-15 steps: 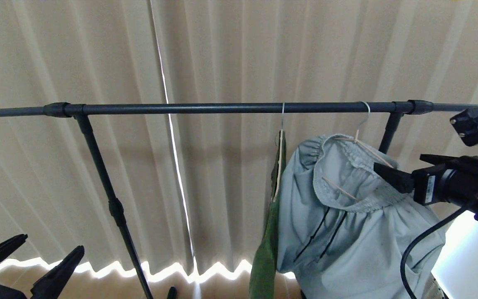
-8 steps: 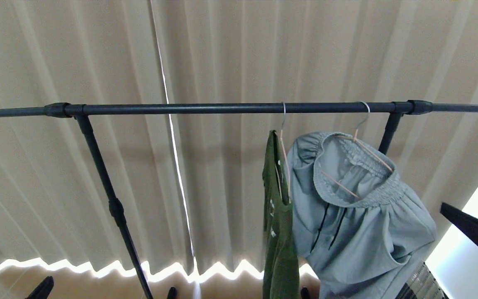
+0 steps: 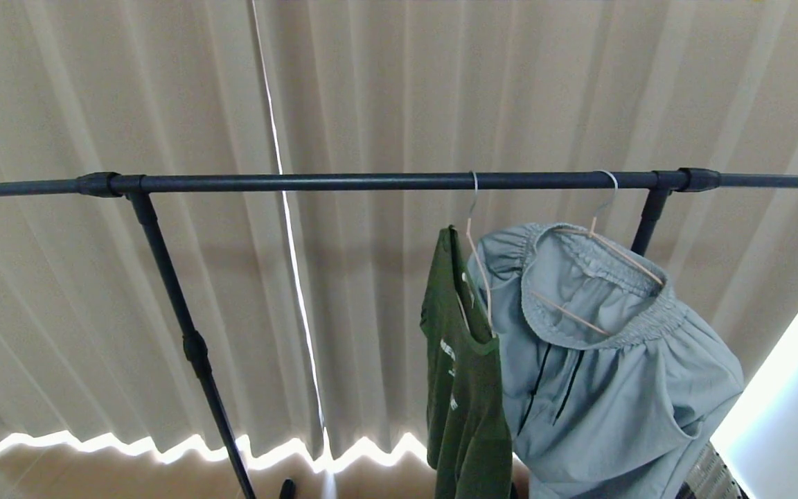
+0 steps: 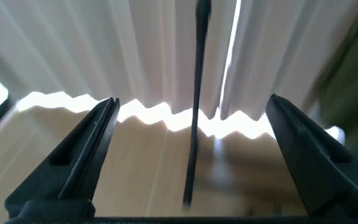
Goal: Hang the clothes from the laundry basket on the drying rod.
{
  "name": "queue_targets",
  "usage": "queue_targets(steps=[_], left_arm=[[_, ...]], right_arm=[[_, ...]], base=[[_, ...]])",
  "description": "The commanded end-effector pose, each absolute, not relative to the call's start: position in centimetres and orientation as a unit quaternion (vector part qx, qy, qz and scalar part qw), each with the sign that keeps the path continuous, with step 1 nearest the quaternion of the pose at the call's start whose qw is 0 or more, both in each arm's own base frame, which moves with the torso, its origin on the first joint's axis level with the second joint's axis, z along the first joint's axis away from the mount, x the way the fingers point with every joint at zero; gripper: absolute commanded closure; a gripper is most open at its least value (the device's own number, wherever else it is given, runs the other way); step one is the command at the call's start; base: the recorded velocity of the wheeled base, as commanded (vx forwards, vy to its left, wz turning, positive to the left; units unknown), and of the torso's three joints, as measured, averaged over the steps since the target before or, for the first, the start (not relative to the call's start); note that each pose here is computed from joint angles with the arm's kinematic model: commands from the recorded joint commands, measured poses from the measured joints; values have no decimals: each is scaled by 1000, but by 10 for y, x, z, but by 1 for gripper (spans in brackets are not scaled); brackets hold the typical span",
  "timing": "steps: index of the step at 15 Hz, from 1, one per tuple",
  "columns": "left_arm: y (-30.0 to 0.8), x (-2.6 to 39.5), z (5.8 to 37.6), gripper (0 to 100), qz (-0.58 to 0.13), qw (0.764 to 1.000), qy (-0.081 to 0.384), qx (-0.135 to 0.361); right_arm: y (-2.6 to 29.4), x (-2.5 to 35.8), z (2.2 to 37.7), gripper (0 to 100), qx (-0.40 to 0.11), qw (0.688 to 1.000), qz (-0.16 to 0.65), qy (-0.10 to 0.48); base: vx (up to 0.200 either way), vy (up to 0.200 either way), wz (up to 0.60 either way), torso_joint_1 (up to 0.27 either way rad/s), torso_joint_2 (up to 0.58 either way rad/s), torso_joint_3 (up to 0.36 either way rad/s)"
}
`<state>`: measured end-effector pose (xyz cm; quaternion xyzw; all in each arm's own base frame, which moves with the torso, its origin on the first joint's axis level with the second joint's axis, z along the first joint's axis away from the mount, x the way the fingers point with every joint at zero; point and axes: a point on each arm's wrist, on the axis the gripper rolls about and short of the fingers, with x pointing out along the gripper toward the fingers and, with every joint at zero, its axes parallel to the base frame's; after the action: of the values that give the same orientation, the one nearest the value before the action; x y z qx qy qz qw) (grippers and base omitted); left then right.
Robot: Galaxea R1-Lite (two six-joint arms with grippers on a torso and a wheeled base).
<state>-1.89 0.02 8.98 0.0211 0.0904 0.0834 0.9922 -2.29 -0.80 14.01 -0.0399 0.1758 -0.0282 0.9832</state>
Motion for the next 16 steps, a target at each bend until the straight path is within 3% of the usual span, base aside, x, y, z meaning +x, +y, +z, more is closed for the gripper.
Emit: queue_targets(steps=[1,2,6,9,10,16], left_arm=[[-1,-17,77,0,54,996,65,16],[-3,-16,78,0,0,998,61,18],[-1,-17,78,0,-101,993,58,36],[0,-16,77,0,-80,995,59,32],[2,-16,76,0,-28,997,61,23],[1,-19,76,0,58,997,46,7]], right_arm=[[-9,-39,119,0,-29,990,-44,130],[-9,-41,108,0,-24,992,-37,121],[-6,-22,89,0,-15,997,-19,67],[-5,-15,79,0,-5,999,-18,38],[-5,-15,79,0,-1,999,-18,39],[-5,-16,79,0,-17,998,-34,43]], base=[[0,0,0,0,0,0],[0,0,0,0,0,0],[0,0,0,0,0,0],[0,0,0,0,0,0],[0,0,0,0,0,0],[0,0,0,0,0,0]])
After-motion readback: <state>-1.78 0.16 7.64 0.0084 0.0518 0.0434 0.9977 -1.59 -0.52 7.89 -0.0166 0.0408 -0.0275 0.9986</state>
